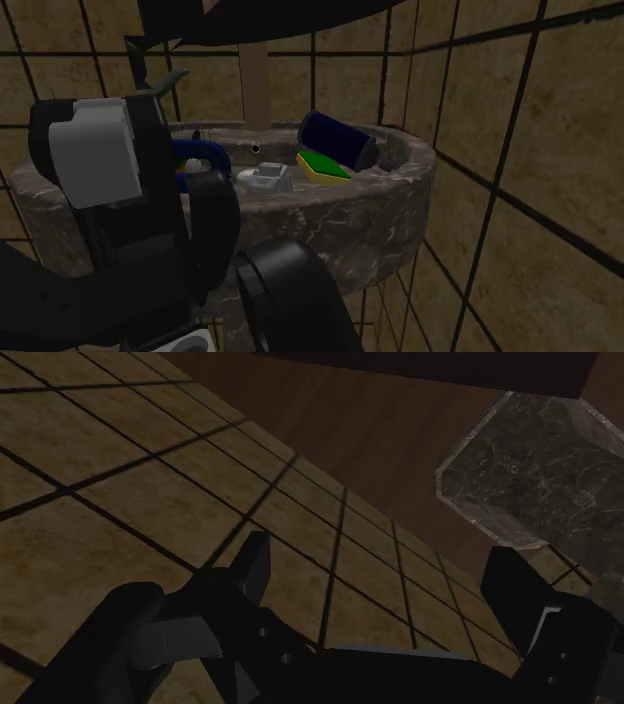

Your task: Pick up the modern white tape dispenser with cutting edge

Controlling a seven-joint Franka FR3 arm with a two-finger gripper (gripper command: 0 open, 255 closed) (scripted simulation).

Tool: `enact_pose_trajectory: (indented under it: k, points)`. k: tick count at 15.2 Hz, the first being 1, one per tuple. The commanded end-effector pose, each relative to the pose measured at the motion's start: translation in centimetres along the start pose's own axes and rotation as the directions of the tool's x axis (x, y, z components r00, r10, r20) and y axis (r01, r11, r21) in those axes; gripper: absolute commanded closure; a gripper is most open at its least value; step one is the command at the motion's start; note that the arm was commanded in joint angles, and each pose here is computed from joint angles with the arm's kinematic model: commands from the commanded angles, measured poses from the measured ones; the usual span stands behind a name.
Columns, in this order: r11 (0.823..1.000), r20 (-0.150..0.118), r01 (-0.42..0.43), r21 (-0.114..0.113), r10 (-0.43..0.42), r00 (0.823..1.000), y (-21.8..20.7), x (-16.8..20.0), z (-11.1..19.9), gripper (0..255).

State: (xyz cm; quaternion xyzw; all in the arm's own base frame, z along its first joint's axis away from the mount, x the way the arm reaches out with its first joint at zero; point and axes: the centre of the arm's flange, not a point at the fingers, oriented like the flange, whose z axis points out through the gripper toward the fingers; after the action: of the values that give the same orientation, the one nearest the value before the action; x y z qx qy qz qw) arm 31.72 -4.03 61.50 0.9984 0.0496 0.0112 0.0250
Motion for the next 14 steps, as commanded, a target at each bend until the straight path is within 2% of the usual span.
enact_pose_trajectory:
  k: [1,7,14]
  points:
    - [1.000,0.000,0.000,0.000,0.000,1.000,0.0,0.0,0.0,0]
    - [0.996,0.027,0.094,-0.002,-0.094,0.995,-6.4,5.1,-0.3,0]
    - [0.979,0.057,0.202,-0.001,-0.201,0.978,-14.4,10.4,-0.4,0]
